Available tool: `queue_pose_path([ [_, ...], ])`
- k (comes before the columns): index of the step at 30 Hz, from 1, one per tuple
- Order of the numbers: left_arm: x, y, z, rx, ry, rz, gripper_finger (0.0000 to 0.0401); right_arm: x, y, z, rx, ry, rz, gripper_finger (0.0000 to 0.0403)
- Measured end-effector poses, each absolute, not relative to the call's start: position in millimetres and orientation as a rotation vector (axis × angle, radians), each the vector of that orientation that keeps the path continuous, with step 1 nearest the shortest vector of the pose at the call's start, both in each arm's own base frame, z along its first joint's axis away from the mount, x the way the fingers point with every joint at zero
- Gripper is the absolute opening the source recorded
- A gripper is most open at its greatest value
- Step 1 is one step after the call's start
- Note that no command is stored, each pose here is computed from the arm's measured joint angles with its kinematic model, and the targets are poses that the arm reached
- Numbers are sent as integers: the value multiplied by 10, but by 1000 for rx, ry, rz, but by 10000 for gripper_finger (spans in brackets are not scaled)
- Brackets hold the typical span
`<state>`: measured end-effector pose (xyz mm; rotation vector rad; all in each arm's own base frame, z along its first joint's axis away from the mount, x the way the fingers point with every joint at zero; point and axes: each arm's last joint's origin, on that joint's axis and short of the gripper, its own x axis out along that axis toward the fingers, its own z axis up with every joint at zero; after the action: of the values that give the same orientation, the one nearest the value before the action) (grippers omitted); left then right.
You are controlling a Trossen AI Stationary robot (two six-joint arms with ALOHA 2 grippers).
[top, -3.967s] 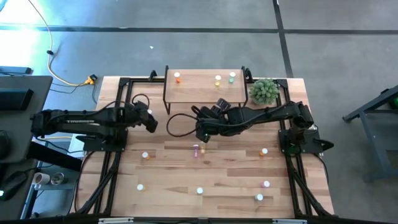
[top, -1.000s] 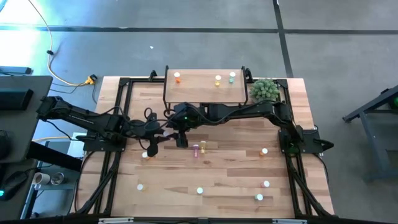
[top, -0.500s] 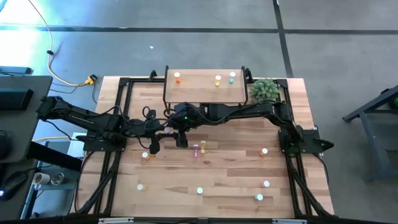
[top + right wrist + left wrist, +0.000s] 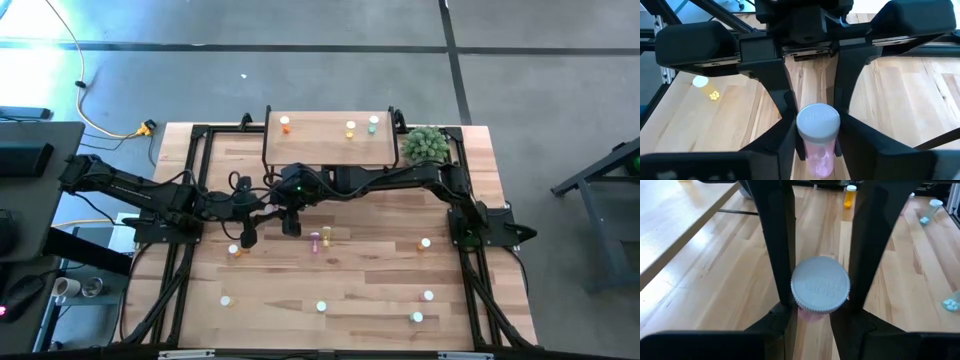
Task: Pick and place medicine bottles onto shelf by color
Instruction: Put the top pink pill bottle on the shelf
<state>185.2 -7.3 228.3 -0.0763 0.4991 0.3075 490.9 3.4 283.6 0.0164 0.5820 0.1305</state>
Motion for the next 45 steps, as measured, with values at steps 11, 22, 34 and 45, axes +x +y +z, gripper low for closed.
queue_pose_path([
  [11,1853,-75,2283,-83,500,297,103,4902,36,2834,17,589,131,104],
  [22,1852,-75,2282,-84,500,298,154,4895,39,2828,32,601,131,102],
  [34,1829,-72,2316,-89,478,297,191,4711,25,3036,64,651,102,102],
  [45,1741,-58,2418,-76,418,303,193,4364,-42,3610,-12,555,37,101],
])
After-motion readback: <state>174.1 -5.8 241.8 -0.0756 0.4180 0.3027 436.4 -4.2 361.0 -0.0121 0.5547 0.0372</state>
